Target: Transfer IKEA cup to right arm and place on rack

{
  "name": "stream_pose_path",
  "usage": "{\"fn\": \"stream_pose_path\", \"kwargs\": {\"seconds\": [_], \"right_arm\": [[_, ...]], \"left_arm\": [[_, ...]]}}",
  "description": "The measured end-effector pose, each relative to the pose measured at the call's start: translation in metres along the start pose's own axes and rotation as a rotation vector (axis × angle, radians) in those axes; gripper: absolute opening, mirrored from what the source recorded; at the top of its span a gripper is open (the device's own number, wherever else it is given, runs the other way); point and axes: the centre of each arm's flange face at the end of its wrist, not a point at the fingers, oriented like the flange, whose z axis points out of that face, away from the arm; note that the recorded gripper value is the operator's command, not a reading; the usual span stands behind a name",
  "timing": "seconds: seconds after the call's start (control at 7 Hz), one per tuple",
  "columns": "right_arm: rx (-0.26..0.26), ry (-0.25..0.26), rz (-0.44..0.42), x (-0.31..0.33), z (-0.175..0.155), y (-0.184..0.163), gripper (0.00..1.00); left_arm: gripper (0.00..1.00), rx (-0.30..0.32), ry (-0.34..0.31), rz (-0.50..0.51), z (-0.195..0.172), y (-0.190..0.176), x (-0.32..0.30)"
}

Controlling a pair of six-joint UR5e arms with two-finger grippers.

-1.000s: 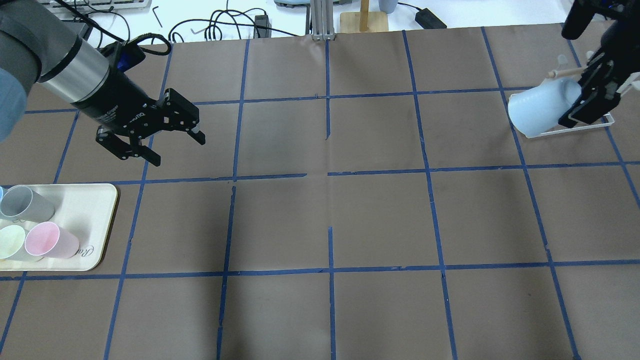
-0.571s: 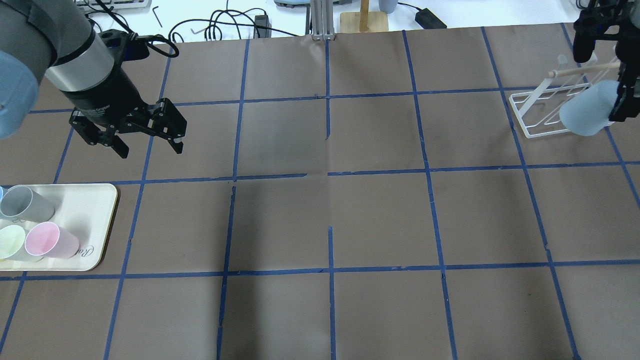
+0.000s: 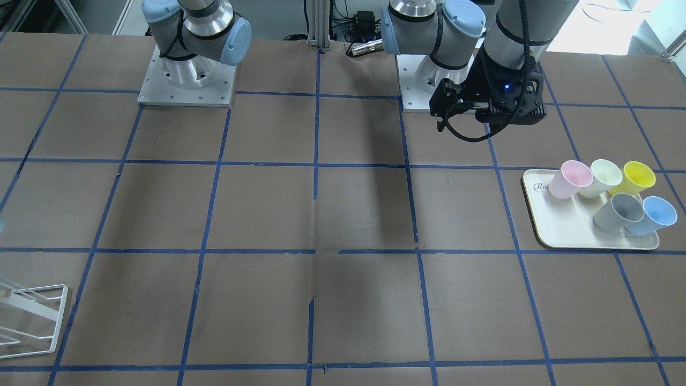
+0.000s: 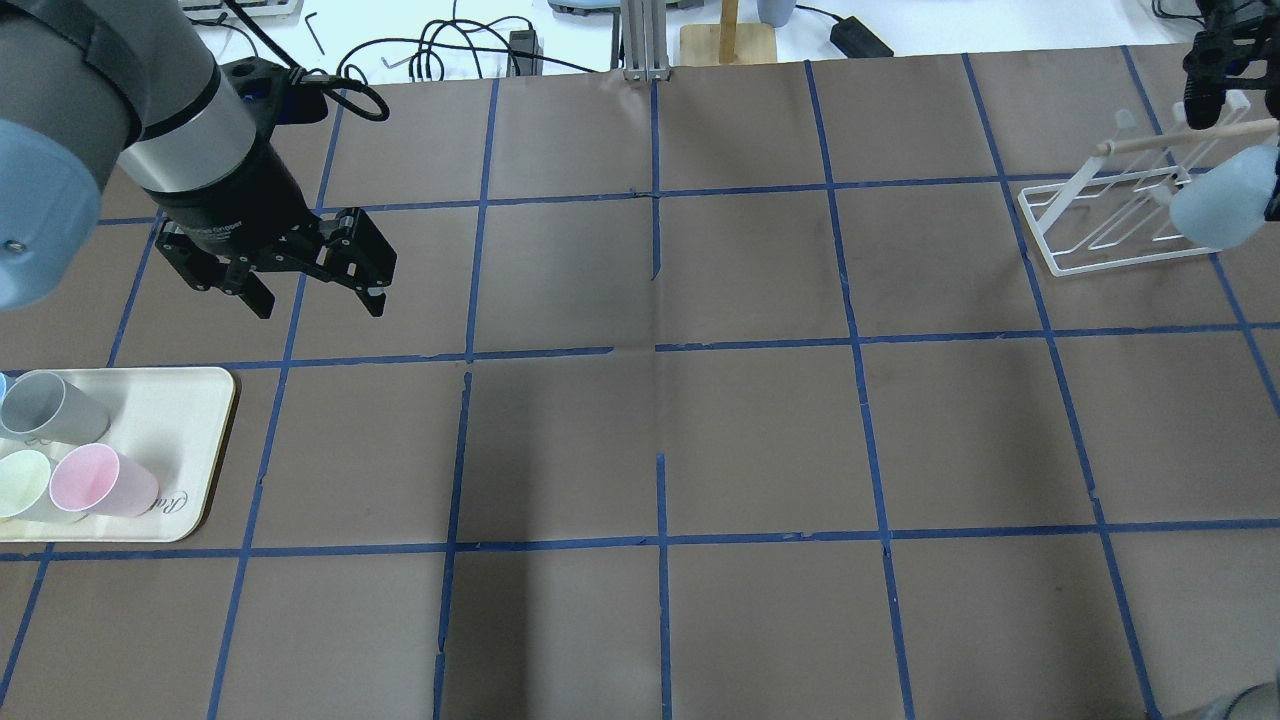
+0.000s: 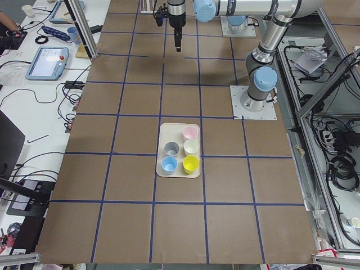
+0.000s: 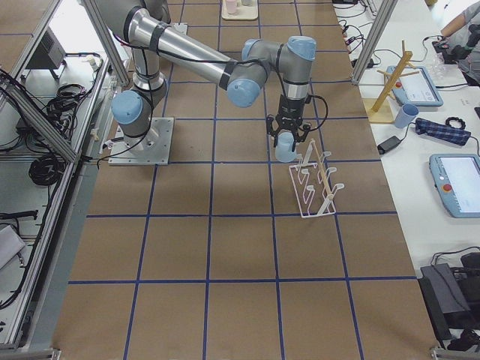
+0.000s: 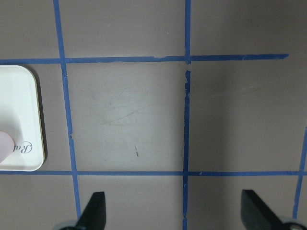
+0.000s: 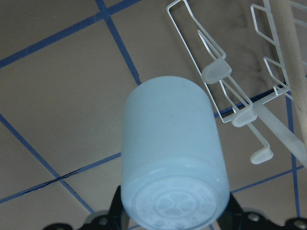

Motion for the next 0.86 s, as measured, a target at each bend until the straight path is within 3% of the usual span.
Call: {"fn": "stream_pose_path", "kwargs": {"seconds": [0.86], "right_arm": [[0.003, 0.014, -0.071, 0.059, 0.025, 0.013, 0.0]], "left_arm": [[1.0, 0.003, -0.001, 0.016, -0.003, 0.007, -0.006]]}}
